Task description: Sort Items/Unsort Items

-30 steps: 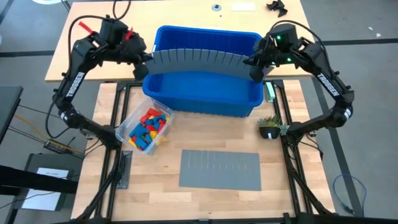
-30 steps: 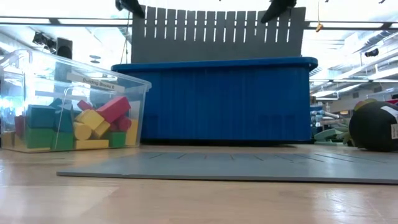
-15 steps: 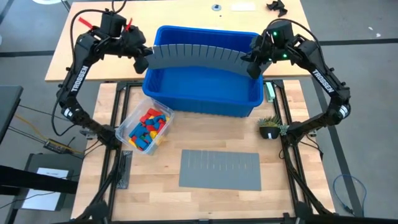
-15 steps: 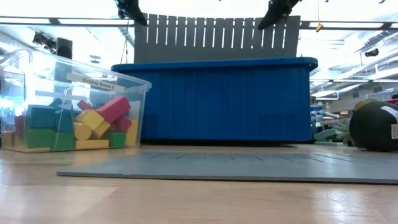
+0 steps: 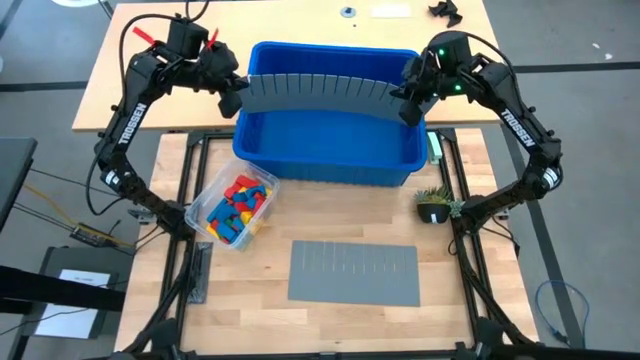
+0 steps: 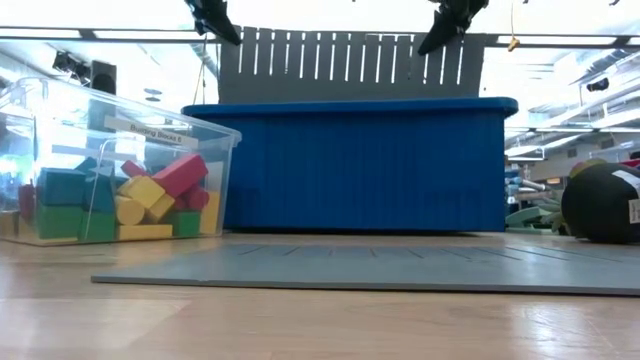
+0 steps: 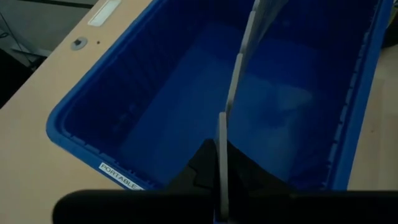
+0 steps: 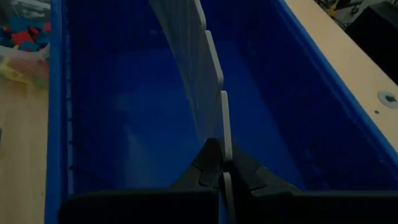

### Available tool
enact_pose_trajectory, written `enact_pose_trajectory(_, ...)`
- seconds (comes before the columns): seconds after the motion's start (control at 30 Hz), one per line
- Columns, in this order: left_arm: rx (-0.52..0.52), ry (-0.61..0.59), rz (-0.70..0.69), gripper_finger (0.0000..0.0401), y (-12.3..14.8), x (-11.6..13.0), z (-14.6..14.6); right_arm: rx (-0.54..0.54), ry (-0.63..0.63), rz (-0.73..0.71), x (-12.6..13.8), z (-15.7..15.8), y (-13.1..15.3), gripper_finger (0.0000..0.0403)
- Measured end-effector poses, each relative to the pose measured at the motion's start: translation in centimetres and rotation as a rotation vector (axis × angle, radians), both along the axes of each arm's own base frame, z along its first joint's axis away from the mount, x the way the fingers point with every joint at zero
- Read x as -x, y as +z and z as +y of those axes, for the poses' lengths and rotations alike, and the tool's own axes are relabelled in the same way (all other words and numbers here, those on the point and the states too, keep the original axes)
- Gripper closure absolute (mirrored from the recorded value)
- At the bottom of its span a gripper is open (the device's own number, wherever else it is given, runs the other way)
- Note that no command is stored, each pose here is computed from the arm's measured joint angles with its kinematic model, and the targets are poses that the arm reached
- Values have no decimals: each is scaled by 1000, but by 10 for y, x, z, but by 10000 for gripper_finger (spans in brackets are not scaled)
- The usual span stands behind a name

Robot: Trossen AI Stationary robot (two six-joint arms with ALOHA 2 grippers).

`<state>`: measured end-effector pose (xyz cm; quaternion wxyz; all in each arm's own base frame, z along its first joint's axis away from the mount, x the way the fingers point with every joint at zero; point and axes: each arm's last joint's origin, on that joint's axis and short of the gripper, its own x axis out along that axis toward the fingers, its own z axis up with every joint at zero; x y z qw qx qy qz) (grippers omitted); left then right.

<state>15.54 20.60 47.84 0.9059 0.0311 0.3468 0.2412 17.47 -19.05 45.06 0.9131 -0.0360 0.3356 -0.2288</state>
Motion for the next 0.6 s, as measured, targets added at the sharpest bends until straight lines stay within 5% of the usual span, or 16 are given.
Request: enact_pose_trajectory(0.6,36,-34,-14,382,-5,-5,6,-20,-24,51,3,1,-4,401)
